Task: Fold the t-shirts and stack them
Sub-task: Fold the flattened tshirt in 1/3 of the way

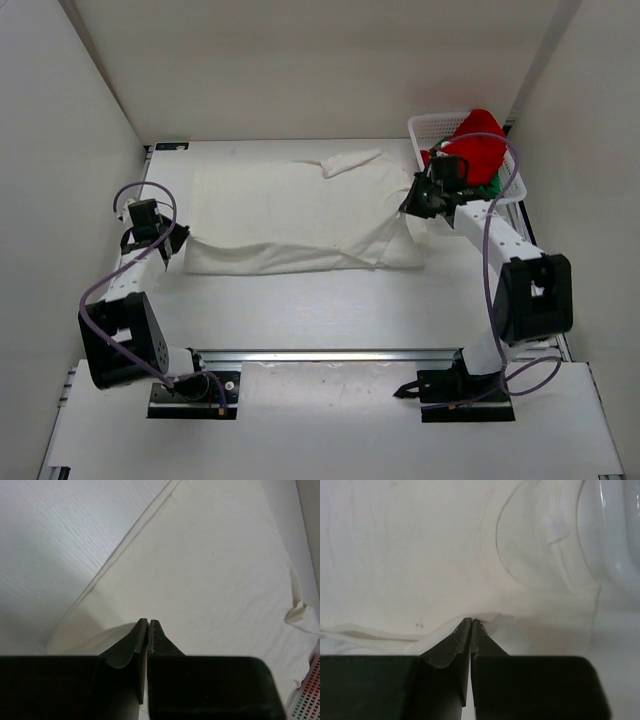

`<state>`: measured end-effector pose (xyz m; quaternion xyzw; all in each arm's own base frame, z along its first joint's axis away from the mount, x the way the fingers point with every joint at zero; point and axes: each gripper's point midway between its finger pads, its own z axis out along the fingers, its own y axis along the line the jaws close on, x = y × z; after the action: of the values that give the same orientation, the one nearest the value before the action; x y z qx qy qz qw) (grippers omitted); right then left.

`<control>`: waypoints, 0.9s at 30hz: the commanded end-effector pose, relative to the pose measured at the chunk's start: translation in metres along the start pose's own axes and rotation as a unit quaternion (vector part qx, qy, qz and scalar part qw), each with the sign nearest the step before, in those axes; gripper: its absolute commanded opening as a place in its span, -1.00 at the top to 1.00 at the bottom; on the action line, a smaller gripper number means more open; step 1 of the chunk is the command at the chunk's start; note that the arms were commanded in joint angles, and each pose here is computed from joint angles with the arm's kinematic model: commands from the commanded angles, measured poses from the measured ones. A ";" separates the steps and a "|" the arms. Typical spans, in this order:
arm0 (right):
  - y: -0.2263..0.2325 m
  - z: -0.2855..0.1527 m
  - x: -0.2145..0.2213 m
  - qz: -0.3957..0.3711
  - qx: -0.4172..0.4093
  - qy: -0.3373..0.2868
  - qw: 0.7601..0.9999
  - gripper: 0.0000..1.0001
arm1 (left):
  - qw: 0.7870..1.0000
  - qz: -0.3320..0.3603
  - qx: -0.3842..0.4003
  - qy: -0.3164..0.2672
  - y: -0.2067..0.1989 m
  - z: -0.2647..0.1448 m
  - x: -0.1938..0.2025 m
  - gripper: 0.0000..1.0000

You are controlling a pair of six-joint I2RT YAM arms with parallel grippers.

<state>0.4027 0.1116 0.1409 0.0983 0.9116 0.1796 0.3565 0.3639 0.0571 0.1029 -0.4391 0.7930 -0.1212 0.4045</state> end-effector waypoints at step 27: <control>0.033 0.067 -0.111 -0.050 0.006 -0.048 0.998 0.35 | 0.997 0.007 0.013 -0.079 -0.038 0.012 -0.056 0.11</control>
<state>0.5480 0.1313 0.1127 0.0717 0.9221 0.1627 0.3436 0.4091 0.0953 0.0909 -0.4755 0.7775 -0.0883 0.4021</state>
